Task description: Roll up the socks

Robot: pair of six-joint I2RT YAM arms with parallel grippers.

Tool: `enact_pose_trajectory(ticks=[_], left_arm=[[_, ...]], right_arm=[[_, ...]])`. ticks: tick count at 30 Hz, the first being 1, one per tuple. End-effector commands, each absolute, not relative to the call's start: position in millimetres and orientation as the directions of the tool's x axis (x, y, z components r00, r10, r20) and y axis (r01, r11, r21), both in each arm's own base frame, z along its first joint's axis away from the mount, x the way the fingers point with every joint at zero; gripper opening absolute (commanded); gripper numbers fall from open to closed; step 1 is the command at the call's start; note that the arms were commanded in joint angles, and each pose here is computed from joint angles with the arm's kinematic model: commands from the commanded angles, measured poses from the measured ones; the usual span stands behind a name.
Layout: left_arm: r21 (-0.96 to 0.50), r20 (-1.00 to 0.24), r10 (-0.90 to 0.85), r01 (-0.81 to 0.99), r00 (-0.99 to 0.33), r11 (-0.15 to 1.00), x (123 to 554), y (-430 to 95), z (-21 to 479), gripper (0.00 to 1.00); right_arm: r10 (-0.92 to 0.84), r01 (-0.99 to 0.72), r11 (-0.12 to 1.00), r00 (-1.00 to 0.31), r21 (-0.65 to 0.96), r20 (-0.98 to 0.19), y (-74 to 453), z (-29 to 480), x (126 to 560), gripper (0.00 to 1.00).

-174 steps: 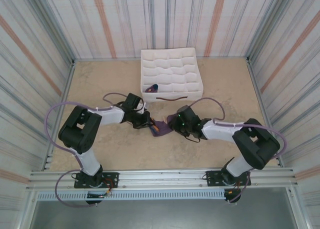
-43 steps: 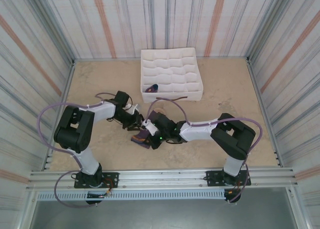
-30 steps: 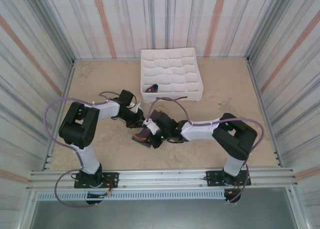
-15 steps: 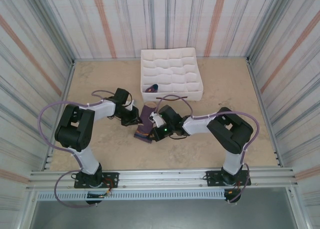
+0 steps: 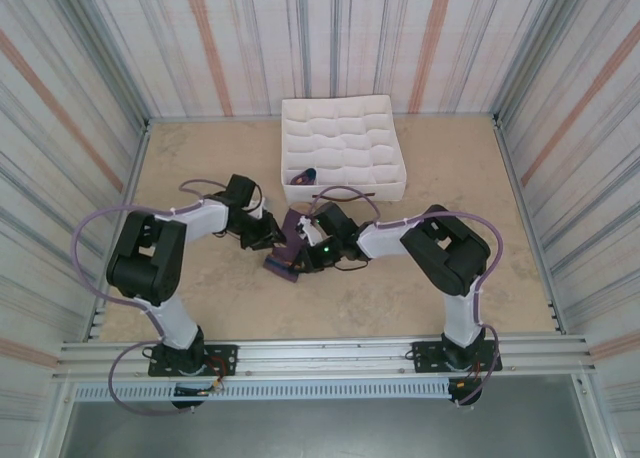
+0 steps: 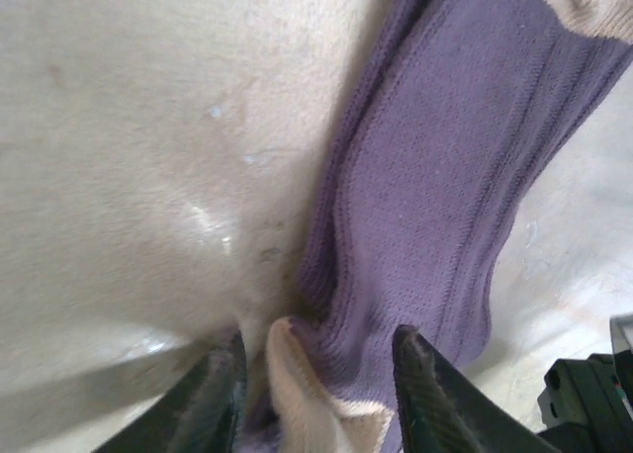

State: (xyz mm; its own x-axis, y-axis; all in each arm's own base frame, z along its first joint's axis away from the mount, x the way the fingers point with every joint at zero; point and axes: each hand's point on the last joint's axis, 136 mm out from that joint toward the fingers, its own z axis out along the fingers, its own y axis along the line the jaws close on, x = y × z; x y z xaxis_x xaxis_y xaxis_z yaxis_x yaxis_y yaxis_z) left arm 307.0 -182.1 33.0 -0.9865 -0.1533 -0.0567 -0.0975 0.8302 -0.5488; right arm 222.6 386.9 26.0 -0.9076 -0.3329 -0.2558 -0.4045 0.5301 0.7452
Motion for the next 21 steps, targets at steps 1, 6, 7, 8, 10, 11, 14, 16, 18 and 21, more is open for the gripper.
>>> enact_pose_trajectory(ticks=[1, 6, 7, 8, 10, 11, 14, 16, 18, 21], left_arm=[[-0.537, -0.08, -0.176, -0.107, -0.981, 0.837, 302, -171, 52, 0.53], [-0.577, -0.096, -0.199, -0.108, -0.975, 0.809, 295, -174, 76, 0.61], [-0.583, -0.094, -0.211, -0.118, -0.973, 0.804, 291, -174, 77, 0.61], [-0.588, -0.094, -0.218, -0.123, -0.971, 0.8, 286, -175, 78, 0.61], [-0.597, -0.084, -0.242, -0.146, -0.967, 0.789, 274, -175, 79, 0.61], [-0.6, -0.081, -0.256, -0.157, -0.963, 0.784, 269, -175, 79, 0.61], [-0.598, -0.072, -0.299, -0.198, -0.952, 0.776, 252, -173, 74, 0.6], [-0.592, -0.063, -0.324, -0.226, -0.944, 0.774, 241, -171, 71, 0.59], [-0.587, -0.071, -0.355, -0.249, -0.932, 0.77, 234, -168, 69, 0.57], [-0.582, -0.092, -0.406, -0.281, -0.909, 0.763, 228, -160, 66, 0.56]], right_arm=[[-0.261, -0.234, 0.727, -0.964, 0.646, -0.055, 344, -35, 214, 0.0], [-0.209, -0.164, 0.752, -0.978, 0.639, -0.005, 338, -41, 218, 0.0], [-0.195, -0.145, 0.755, -0.981, 0.64, 0.008, 337, -42, 218, 0.0], [-0.187, -0.135, 0.757, -0.982, 0.639, 0.014, 337, -43, 219, 0.0], [-0.168, -0.107, 0.767, -0.985, 0.632, 0.037, 337, -46, 219, 0.0], [-0.158, -0.094, 0.771, -0.986, 0.63, 0.046, 337, -47, 220, 0.0], [-0.128, -0.054, 0.778, -0.989, 0.625, 0.074, 338, -48, 221, 0.0], [-0.107, -0.028, 0.783, -0.99, 0.621, 0.09, 338, -48, 222, 0.0], [-0.082, -0.001, 0.788, -0.991, 0.615, 0.104, 338, -49, 223, 0.0], [-0.058, 0.025, 0.789, -0.992, 0.614, 0.116, 338, -48, 226, 0.0]])
